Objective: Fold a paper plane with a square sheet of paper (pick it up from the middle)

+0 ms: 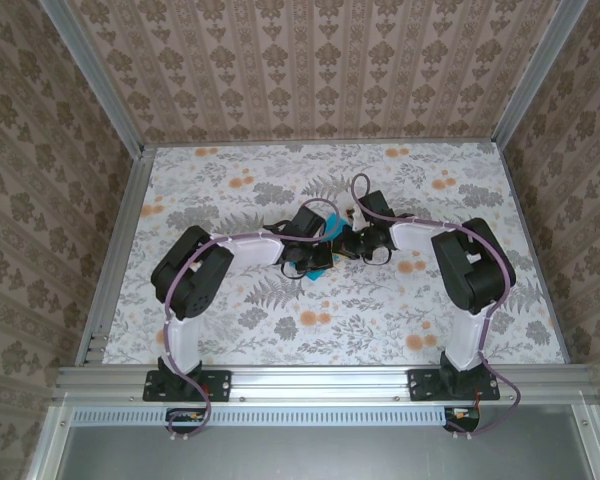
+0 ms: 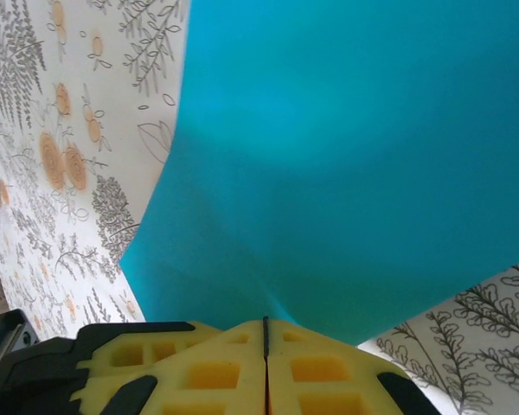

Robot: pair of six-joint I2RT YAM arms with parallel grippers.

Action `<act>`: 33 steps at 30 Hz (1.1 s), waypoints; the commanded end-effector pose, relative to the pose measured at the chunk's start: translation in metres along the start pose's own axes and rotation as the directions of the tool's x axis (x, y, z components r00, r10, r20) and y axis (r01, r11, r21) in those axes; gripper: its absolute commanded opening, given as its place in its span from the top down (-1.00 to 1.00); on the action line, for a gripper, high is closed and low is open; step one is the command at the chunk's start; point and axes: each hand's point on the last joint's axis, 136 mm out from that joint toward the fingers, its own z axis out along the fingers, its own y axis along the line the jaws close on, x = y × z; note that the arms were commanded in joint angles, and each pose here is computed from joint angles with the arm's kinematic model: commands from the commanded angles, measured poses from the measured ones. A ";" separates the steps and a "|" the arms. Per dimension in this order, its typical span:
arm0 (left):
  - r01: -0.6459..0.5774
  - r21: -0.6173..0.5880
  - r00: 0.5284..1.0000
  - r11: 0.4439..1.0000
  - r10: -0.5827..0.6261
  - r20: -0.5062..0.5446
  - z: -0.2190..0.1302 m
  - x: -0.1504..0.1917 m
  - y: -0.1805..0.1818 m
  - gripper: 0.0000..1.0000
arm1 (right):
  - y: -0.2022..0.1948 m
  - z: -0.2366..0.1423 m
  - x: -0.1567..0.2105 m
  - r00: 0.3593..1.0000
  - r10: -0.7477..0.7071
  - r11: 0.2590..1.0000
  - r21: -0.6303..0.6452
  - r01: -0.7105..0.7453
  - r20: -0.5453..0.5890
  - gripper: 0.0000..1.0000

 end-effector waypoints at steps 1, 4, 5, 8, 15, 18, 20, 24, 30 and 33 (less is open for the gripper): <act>0.009 -0.060 1.000 0.998 -0.011 -0.028 -0.003 0.012 0.017 1.00 | -0.014 0.012 0.011 0.999 0.018 0.999 0.045 -0.016 -0.048 0.85; -0.001 -0.028 1.000 1.000 0.001 -0.005 -0.009 0.007 0.007 1.00 | -0.023 0.015 0.014 0.998 0.035 0.997 0.074 -0.030 -0.060 0.85; -0.002 -0.020 1.000 1.000 0.002 0.003 -0.011 0.005 0.005 0.99 | -0.026 0.016 0.015 0.997 0.041 0.996 0.083 -0.036 -0.060 0.85; -0.008 0.009 0.999 1.000 0.008 0.031 -0.017 0.000 -0.002 0.97 | -0.032 0.016 0.015 0.997 0.054 0.993 0.106 -0.047 -0.056 0.85; -0.004 0.023 0.999 1.000 0.003 0.051 -0.019 -0.004 -0.002 0.88 | -0.034 0.017 0.015 0.996 0.060 0.992 0.110 -0.053 -0.060 0.85; 0.011 -0.022 1.000 1.000 -0.011 0.009 -0.008 0.002 0.010 0.88 | -0.031 0.017 0.014 0.997 0.059 0.994 0.098 -0.053 -0.058 0.84; 0.021 -0.034 1.000 0.999 -0.021 -0.013 -0.003 0.009 0.016 0.88 | -0.028 0.017 0.012 0.997 0.055 0.995 0.089 -0.050 -0.056 0.85; 0.033 -0.091 0.999 0.995 -0.036 -0.039 -0.002 0.017 0.030 0.89 | -0.029 0.015 0.008 0.997 0.055 0.995 0.088 -0.051 -0.050 0.85; 0.045 -0.167 0.996 0.985 -0.057 -0.068 -0.006 0.027 0.046 0.91 | -0.037 0.010 -0.006 0.998 0.062 0.994 0.097 -0.059 -0.022 0.84; 0.051 -0.196 0.994 0.979 -0.069 -0.090 -0.007 0.033 0.052 0.92 | -0.043 0.008 -0.016 0.998 0.070 0.993 0.100 -0.069 -0.006 0.83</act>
